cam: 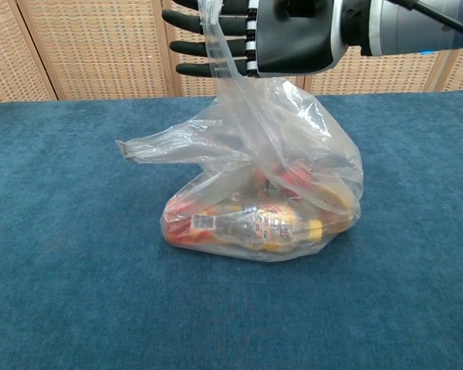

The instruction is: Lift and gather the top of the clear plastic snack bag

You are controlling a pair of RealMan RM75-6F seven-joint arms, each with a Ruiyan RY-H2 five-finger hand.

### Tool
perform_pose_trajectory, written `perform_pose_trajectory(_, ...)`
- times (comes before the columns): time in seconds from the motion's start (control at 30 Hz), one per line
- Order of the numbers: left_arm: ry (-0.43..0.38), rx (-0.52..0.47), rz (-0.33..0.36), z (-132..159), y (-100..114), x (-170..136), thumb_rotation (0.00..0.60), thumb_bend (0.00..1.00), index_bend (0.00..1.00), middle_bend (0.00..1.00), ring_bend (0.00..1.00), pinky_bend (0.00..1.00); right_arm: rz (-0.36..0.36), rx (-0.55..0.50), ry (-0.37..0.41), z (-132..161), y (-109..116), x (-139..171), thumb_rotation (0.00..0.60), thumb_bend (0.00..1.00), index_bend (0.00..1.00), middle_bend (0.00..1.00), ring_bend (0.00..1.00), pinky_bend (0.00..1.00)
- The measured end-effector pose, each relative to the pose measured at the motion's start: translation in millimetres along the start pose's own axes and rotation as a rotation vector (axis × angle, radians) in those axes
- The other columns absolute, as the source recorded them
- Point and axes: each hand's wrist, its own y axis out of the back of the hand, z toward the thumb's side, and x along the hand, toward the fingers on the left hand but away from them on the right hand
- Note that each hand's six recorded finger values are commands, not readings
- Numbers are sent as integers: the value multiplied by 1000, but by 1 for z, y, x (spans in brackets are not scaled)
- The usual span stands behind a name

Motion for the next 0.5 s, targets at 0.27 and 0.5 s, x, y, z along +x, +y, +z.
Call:
perform_pose_trajectory(0.27,0,-4,-6,0,0,1,600,154,0,0,0,0,-19,-15,-10,-4,2,-17,600,116,279,318,147,123)
perform_pose_trajectory(0.5,1,-8,-10,-1,0,2,600,153,0,0,0,0,-47,10,-42,-10,5,-28,600,128,282,305,135,111)
